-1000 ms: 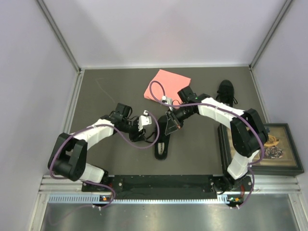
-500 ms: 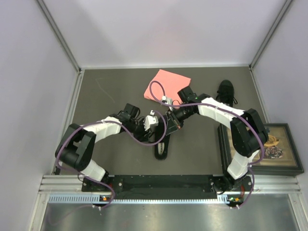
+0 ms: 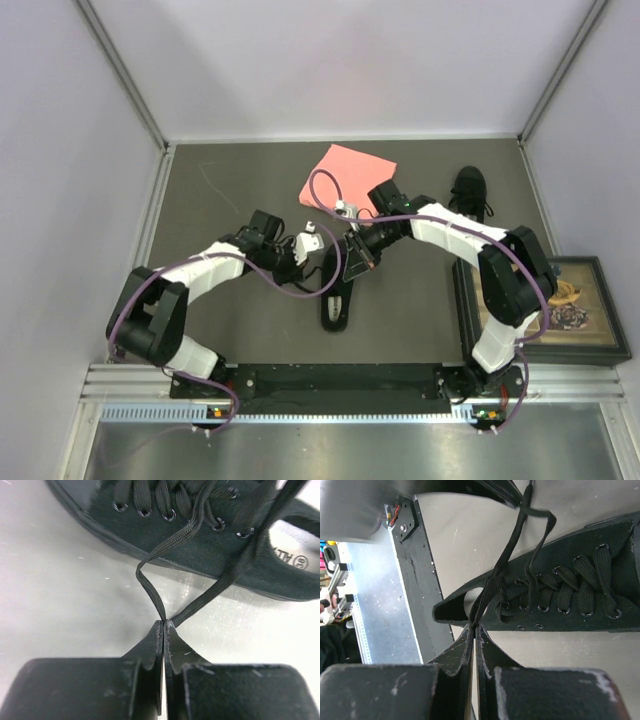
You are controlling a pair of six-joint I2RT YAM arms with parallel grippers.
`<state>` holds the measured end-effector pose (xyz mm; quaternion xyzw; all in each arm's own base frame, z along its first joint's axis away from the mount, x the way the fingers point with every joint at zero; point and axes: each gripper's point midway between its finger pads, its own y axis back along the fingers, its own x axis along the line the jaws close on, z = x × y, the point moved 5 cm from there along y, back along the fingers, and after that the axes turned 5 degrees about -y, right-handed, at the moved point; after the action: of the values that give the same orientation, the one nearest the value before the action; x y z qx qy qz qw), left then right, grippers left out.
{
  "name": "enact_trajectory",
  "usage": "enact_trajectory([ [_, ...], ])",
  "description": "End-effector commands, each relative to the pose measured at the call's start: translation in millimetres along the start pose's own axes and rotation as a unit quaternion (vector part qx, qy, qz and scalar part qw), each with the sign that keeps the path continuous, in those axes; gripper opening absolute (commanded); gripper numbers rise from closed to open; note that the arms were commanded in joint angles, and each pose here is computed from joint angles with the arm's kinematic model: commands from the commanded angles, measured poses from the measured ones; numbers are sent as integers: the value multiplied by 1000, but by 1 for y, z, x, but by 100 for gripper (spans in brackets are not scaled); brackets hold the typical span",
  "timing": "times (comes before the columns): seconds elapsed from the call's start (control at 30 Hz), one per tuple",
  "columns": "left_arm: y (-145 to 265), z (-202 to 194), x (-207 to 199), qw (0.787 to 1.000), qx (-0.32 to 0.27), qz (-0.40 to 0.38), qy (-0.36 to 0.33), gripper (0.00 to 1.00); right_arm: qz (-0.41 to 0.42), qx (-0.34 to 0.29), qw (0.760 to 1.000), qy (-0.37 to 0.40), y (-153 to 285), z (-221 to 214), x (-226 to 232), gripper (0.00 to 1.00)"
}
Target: Tie the shoes
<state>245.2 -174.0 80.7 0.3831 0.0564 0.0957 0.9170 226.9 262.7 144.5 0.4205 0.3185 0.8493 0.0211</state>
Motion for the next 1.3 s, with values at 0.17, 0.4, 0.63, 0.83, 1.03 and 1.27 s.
enact_trajectory([
  [0.17, 39, 33, -6, 997, -43, 17, -56, 0, -32, -27, 999, 8, 2, 21, 4, 0],
  [0.4, 61, 44, -21, 997, -48, 4, -64, 0, -48, -46, 997, -25, 10, 29, -8, 0],
  [0.63, 78, 44, -45, 996, -35, -35, -69, 0, -55, -60, 996, -20, 14, 33, -6, 0],
  [0.83, 85, 34, -68, 995, -13, -81, -65, 0, -59, -64, 996, -16, 17, 37, -5, 0],
  [1.03, 69, 64, -97, 986, -29, -136, -86, 0, -55, -66, 996, -13, 17, 38, -3, 0],
  [1.27, 22, 110, -114, 979, -64, -194, -11, 0, -43, -67, 997, -8, 17, 40, 1, 0],
])
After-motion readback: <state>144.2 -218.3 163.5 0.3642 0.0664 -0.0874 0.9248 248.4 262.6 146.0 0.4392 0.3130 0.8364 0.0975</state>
